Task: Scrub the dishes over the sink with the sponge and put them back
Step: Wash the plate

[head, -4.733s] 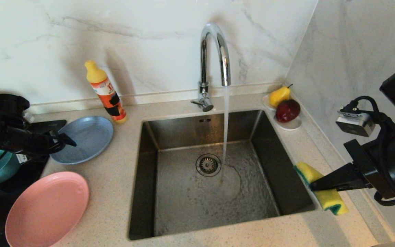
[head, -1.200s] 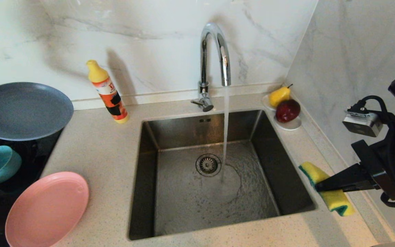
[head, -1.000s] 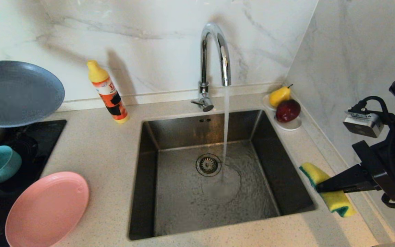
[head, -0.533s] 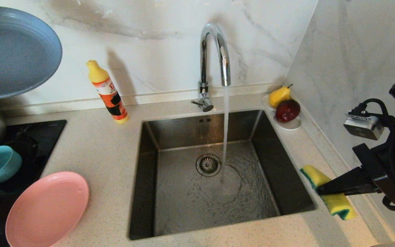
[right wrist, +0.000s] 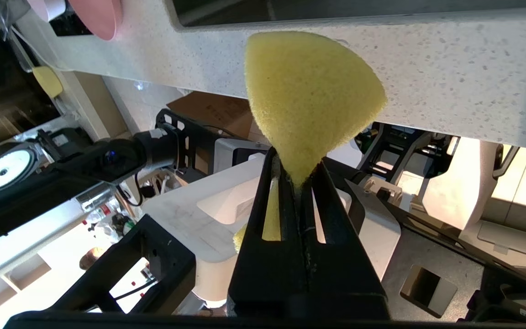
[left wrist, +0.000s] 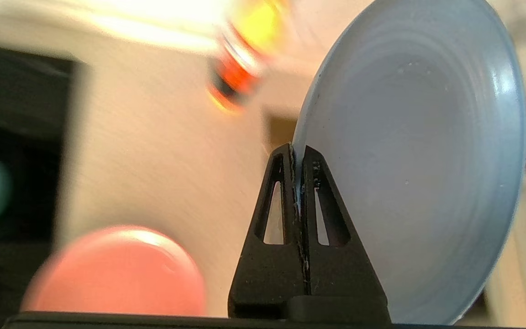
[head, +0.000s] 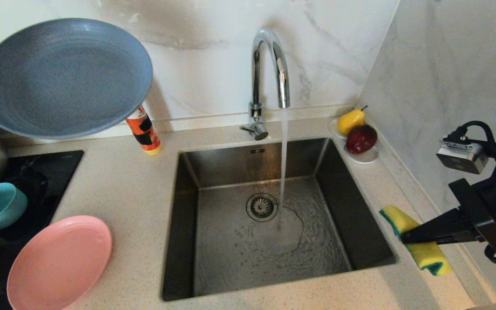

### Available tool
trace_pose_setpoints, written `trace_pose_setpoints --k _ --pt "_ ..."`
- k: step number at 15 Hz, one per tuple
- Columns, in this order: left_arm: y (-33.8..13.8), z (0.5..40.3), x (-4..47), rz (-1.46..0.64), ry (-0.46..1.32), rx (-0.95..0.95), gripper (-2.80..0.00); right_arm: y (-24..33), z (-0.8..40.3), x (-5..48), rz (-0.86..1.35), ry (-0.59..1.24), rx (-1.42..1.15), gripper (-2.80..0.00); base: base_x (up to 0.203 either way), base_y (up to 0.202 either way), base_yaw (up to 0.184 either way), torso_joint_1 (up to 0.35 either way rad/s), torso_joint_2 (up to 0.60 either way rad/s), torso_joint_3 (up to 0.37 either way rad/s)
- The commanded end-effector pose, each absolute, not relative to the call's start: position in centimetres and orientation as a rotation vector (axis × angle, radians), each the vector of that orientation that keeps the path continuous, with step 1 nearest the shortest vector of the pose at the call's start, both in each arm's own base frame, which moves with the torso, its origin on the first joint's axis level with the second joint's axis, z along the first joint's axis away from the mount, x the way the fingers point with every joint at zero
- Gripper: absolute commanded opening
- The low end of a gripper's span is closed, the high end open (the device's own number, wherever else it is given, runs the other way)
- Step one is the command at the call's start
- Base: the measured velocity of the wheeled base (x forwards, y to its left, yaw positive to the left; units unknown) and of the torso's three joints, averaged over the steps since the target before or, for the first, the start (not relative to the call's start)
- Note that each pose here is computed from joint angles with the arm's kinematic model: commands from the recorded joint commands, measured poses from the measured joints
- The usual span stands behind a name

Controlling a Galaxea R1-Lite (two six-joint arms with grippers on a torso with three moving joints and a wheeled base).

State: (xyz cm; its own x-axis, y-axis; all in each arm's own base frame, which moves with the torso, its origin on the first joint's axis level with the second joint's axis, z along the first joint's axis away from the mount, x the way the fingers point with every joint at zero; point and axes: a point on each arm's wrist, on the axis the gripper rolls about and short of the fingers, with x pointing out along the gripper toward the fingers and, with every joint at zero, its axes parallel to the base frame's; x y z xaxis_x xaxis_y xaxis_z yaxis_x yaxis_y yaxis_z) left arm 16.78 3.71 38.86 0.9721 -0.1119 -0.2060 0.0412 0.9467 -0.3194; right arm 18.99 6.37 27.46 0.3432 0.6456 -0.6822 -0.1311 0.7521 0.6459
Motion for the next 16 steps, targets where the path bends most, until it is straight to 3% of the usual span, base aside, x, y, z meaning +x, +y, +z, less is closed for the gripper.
trace_pose_setpoints --k 1,7,16 --pt "1.6 37.2 18.9 -0.172 0.336 -0.309 -2.8 6.2 27.3 18.9 0.529 1.121 0.547 -2.8 0.0 0.0 0.0 0.0 0.0 0.0" --pt "-4.4 31.3 23.3 -0.165 0.582 -0.198 -2.8 6.0 27.6 18.8 0.529 1.106 0.553 -2.8 0.0 0.0 0.0 0.0 0.0 0.0" --pt "-14.4 25.5 28.9 -0.199 0.643 -0.148 -2.8 3.6 28.6 17.5 0.518 1.03 0.634 -2.8 0.0 0.0 0.0 0.0 0.0 0.0"
